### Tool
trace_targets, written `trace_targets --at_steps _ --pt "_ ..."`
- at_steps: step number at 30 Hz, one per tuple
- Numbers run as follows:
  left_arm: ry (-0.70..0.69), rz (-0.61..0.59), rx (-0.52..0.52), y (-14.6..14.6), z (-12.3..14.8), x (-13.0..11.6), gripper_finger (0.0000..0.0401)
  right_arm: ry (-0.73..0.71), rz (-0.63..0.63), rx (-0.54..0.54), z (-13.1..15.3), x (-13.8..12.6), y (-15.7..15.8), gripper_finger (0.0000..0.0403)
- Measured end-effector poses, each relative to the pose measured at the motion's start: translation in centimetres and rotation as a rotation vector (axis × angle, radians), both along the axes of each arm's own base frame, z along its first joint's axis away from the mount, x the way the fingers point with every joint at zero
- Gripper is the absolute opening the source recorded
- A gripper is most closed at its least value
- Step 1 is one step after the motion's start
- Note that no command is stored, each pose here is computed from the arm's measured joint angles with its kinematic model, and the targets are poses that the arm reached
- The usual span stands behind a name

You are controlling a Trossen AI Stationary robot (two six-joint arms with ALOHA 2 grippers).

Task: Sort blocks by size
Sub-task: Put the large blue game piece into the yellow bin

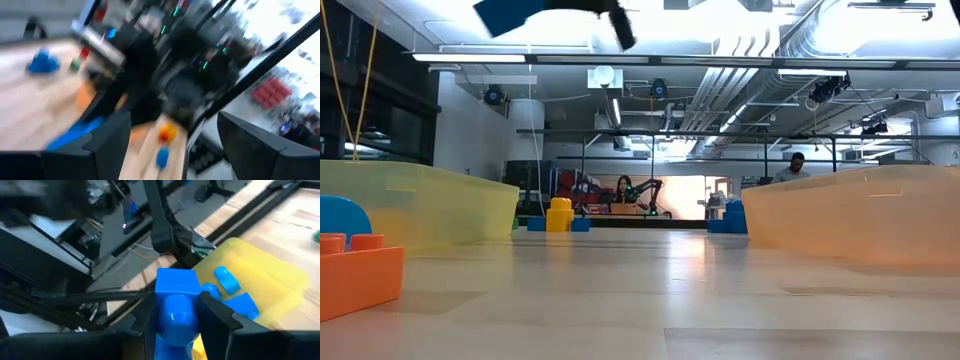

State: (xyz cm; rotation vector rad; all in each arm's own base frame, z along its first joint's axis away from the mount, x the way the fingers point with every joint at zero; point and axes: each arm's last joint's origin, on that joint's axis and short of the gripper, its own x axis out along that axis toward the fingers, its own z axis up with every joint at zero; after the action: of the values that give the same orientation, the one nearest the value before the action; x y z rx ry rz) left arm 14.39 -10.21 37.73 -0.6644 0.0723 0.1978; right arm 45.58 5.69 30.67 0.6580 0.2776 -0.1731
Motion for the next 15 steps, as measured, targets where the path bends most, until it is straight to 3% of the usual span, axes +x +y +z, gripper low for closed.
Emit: trace_targets --at_steps 4,9,15 --pt "-0.106 0.048 0.048 0.1 1.6 -0.4 0.0282 -0.011 -0.014 0.014 -2.8 1.9 -1.1 0.0106" --pt "-0.141 0.085 0.075 0.2 2.2 -0.4 0.0282 -0.103 -0.039 0.055 -5.5 4.0 -2.2 0.0107" --pt "-0.139 0.101 0.079 0.2 2.2 -0.4 0.0282 -0.231 -0.028 0.149 -8.3 6.0 -3.4 0.0155"
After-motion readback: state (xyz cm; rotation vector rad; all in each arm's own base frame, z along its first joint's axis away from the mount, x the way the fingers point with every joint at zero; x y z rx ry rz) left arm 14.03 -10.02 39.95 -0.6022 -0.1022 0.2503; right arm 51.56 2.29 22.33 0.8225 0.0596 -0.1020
